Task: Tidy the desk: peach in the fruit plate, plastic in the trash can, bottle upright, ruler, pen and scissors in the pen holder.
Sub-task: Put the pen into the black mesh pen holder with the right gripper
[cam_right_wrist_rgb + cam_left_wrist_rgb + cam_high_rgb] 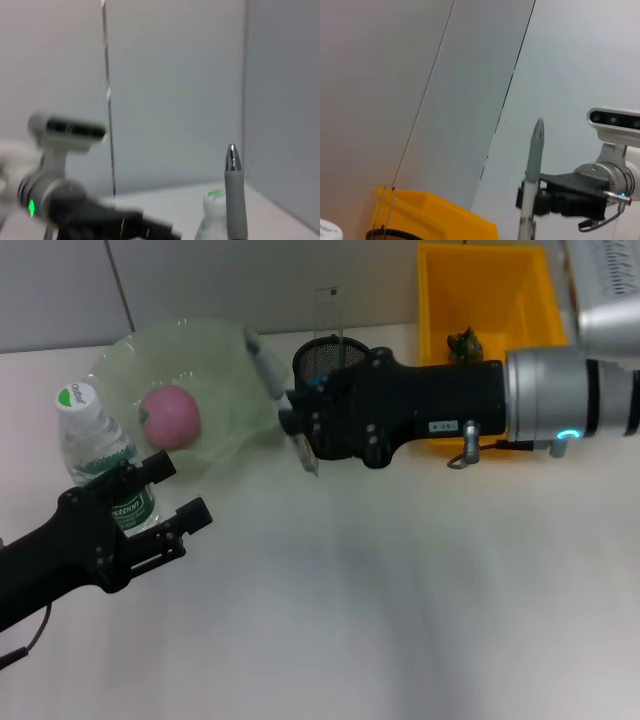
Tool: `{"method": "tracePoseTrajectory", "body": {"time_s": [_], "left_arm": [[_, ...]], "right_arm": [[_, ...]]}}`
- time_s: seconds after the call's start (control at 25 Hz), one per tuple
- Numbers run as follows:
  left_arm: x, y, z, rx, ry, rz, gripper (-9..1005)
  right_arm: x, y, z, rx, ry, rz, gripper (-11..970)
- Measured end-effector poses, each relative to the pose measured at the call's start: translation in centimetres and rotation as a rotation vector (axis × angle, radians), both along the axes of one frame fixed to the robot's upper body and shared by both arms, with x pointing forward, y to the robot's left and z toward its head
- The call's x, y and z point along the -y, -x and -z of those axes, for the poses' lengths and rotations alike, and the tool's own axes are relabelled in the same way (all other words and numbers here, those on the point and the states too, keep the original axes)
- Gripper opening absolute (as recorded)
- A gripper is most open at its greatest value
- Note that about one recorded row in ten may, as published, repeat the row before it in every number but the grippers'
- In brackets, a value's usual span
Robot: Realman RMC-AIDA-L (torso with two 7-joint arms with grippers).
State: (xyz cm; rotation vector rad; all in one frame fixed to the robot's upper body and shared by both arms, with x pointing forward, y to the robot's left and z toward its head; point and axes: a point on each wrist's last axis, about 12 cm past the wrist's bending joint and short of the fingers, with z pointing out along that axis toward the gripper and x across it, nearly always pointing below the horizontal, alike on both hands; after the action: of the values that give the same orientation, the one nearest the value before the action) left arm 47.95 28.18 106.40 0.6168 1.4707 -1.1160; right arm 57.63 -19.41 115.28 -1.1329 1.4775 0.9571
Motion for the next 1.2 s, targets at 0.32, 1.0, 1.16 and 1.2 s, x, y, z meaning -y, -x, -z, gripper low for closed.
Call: {"method": "tracePoseTrajectory", "body": {"time_s": [0.32, 1.0, 1.16, 1.2], "left_arm": [[0.1, 0.3, 0.2, 0.004, 0.003, 0.002, 844], [0.5, 0.1, 0.3, 0.015, 0.01, 0.006, 844], [0.6, 0.1, 0.2, 0.02, 0.01, 0.007, 844], [0.6, 0.1, 0.2, 0.022, 0.01, 0.007, 844]], "right_arm": [[0.7, 0.2, 1.1, -0.074, -0.105, 0.067, 123], [2.7, -0.7, 1.7, -0.032, -0.285, 0.269, 122], [2.8, -0.4, 2.0, -0.029, -0.269, 0.264, 122], [2.9, -0.3, 2.2, -0.032, -0.266, 0.266, 122]]}}
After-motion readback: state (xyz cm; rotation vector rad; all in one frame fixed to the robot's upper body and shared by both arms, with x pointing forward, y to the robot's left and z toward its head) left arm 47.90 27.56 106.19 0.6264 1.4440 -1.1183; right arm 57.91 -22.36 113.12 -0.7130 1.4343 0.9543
